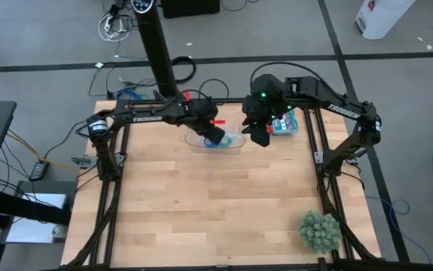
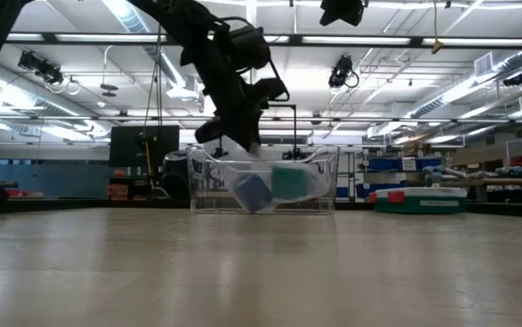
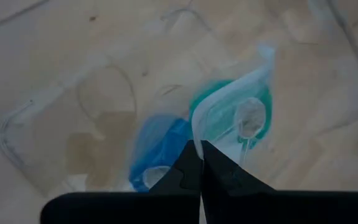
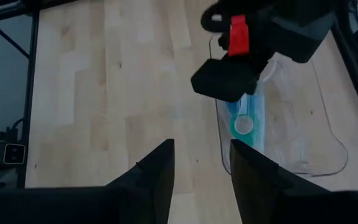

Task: Roll bandage
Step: Put the transparent zip bag into the transparent bin

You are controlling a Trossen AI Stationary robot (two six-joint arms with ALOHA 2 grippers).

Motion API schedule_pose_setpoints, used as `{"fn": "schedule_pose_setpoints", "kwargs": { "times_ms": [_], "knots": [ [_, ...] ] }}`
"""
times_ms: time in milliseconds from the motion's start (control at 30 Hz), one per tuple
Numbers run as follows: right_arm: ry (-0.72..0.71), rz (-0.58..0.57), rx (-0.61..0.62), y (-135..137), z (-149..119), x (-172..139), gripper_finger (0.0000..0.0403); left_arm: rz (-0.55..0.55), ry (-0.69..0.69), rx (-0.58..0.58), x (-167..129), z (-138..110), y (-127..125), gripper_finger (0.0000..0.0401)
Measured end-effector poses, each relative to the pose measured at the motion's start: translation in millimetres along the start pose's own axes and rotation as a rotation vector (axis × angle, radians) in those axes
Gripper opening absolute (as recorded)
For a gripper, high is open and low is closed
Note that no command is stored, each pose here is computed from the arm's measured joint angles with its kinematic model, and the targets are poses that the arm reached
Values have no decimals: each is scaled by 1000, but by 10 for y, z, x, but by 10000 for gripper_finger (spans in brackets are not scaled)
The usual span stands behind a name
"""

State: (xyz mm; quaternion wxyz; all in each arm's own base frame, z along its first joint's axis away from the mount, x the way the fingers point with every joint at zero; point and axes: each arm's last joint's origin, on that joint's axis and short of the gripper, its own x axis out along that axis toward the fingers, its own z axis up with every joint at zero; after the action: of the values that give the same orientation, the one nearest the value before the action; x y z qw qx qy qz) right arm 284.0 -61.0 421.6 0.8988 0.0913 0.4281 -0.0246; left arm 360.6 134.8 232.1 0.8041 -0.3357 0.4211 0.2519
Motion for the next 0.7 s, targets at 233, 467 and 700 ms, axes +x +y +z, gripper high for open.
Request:
{"fn": "schedule_pose_setpoints", "kwargs": {
  "times_ms": [233, 467, 700],
  "knots": [
    [-12, -1, -5, 0, 11, -1, 142, 70, 31, 12, 100, -22, 77, 11],
    [-43, -1, -15, 0, 41, -4, 142, 168, -26, 17, 119, -5, 107, 48],
    [-65, -1, -19, 0, 62, -5, 142, 226, -87, 17, 117, 28, 119, 121]
  ]
}}
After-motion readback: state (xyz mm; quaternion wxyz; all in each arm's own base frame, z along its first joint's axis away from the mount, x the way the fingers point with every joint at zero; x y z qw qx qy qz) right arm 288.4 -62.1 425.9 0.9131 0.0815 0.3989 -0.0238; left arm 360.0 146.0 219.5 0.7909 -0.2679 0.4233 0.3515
